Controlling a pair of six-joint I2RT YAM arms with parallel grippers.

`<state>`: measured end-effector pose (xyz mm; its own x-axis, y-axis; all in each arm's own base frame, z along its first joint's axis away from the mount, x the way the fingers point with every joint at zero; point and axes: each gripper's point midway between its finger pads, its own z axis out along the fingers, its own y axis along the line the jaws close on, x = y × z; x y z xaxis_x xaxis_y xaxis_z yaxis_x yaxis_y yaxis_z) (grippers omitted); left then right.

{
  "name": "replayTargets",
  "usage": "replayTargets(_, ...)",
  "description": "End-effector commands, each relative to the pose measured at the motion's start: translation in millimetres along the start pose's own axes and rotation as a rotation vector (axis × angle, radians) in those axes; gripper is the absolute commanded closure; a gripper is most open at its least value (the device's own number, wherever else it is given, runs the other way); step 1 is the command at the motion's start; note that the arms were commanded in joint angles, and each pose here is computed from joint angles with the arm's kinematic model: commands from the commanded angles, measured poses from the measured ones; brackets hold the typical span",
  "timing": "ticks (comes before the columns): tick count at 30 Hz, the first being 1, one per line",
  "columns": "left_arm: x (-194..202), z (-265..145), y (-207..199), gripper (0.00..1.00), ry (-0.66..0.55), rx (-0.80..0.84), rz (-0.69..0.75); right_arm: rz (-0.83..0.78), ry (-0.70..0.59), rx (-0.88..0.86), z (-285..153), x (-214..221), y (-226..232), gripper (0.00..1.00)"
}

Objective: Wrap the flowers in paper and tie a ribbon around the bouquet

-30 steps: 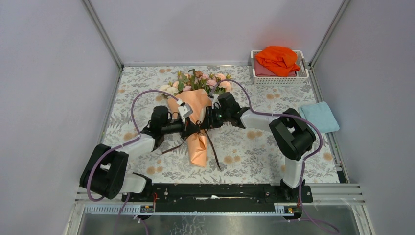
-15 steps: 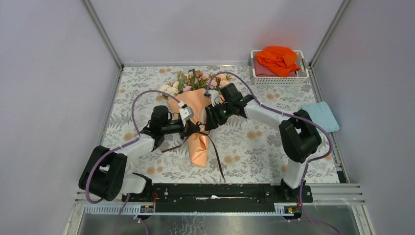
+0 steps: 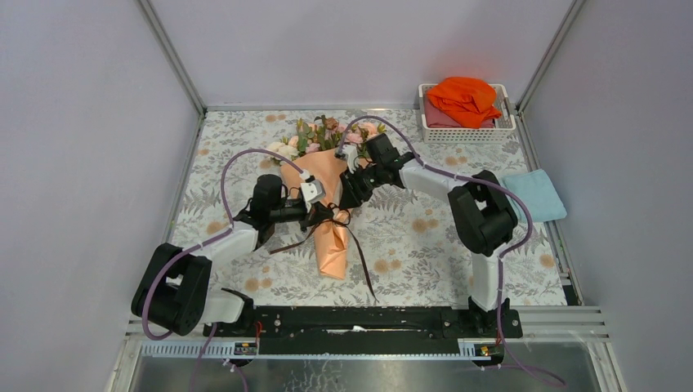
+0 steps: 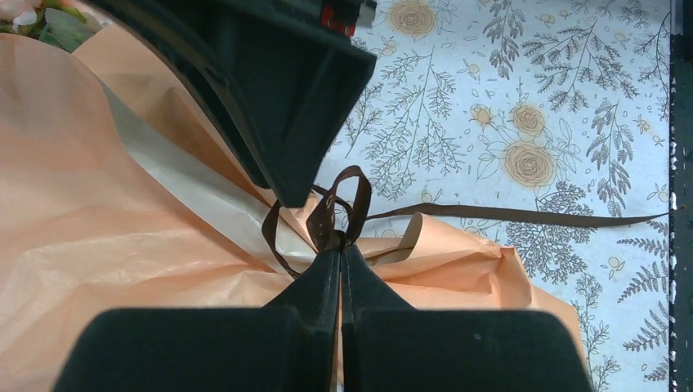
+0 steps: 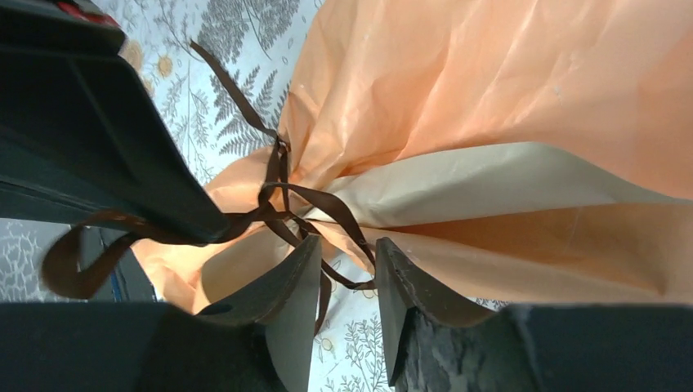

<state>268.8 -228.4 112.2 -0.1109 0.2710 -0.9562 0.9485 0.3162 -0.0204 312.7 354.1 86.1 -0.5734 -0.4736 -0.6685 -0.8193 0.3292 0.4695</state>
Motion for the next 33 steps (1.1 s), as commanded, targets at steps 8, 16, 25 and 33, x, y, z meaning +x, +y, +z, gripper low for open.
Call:
replayTargets(8, -18.2, 2.9, 9.0, 1.00, -0.033, -0.005, 0.103, -0.080, -0.014, -0.102, 10.6, -2.9, 11.6, 0.81)
replayTargets(16, -18.8, 6.5, 14.8, 1.00, -0.034, 0.012, 0.227, -0.045, -0.019, -0.125, -2.1, 14.6, 29.9, 0.99)
replayTargets(25, -13.7, 12.7, 3.7, 1.00, -0.019, 0.089, 0.361, 0.054, -0.147, -0.205, -17.3, 14.3, 63.9, 1.00)
replayTargets(33, -21.2, 18.3, 13.1, 1.00, -0.036, 0.084, 0.436, 0.117, -0.130, -0.186, -11.6, 13.8, 49.7, 0.74)
